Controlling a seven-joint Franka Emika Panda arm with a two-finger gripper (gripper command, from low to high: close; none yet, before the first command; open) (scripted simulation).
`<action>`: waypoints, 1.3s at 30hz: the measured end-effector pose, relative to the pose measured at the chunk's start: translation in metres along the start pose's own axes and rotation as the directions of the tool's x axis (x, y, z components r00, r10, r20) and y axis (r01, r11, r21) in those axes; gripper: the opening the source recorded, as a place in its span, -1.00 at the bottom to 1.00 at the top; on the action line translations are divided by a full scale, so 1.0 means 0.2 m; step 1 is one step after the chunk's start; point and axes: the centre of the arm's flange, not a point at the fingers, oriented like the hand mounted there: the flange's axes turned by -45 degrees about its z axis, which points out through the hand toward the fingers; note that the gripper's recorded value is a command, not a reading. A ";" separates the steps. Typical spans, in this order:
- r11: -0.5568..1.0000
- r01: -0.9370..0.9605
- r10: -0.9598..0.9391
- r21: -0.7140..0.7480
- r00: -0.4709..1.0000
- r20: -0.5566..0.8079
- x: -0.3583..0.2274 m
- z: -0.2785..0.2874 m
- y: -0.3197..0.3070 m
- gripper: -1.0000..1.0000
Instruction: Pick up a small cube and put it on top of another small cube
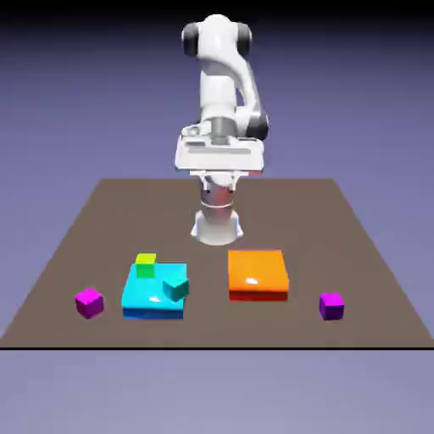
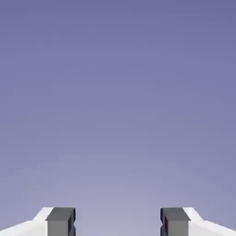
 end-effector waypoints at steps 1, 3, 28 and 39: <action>1.000 0.005 -0.005 0.003 0.999 0.036 0.01 0.05 -0.04 0.00; 1.000 0.013 -0.014 0.009 0.994 0.109 0.01 0.16 -0.13 0.00; 0.998 0.014 -0.052 0.055 0.611 0.790 -0.56 1.12 -1.45 0.00; 0.999 0.006 -0.047 0.054 0.586 0.809 -0.72 1.25 -1.52 -1.00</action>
